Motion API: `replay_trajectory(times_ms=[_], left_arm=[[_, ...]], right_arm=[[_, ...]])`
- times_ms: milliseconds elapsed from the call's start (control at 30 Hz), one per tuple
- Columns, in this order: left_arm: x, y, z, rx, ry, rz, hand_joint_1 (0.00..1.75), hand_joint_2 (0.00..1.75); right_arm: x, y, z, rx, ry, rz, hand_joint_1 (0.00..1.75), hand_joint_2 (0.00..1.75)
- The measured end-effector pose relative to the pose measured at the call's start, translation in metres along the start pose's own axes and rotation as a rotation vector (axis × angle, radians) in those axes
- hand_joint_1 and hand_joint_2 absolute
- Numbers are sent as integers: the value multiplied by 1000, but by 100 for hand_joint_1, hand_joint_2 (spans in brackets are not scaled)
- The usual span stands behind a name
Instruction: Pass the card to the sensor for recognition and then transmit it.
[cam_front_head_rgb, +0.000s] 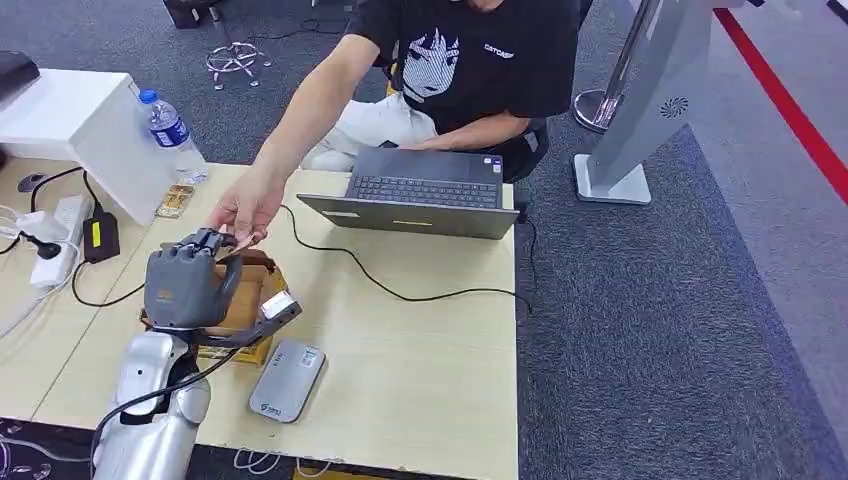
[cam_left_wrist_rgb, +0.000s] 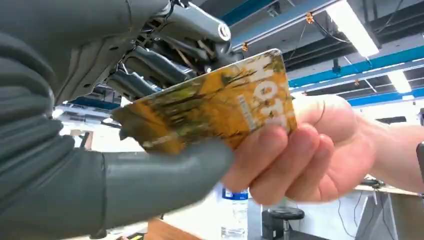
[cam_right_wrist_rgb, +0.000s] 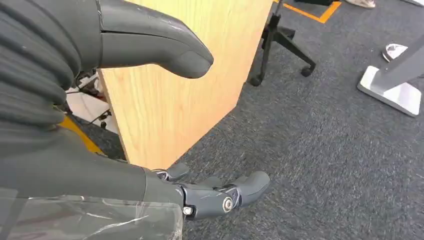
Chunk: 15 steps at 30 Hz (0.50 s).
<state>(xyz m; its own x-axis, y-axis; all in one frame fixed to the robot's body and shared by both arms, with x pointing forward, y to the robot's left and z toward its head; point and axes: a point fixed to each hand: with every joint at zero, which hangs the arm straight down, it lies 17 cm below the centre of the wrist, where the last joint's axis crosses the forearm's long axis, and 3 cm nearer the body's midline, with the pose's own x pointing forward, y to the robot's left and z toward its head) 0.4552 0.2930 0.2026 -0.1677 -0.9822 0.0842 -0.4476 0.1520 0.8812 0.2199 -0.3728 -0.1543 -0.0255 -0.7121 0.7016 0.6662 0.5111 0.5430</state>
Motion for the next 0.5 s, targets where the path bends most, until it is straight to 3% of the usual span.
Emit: replay_trajectory(times_ms=[267,500], left_arm=[[16,-3,4,4,-20,67,0,175],[65,-27,43,-131,-152,239,0,175]], right_arm=[[-1,0,0,-2,3,-1,0,175],[-1,-1,0,-7,3,-2,0,175]])
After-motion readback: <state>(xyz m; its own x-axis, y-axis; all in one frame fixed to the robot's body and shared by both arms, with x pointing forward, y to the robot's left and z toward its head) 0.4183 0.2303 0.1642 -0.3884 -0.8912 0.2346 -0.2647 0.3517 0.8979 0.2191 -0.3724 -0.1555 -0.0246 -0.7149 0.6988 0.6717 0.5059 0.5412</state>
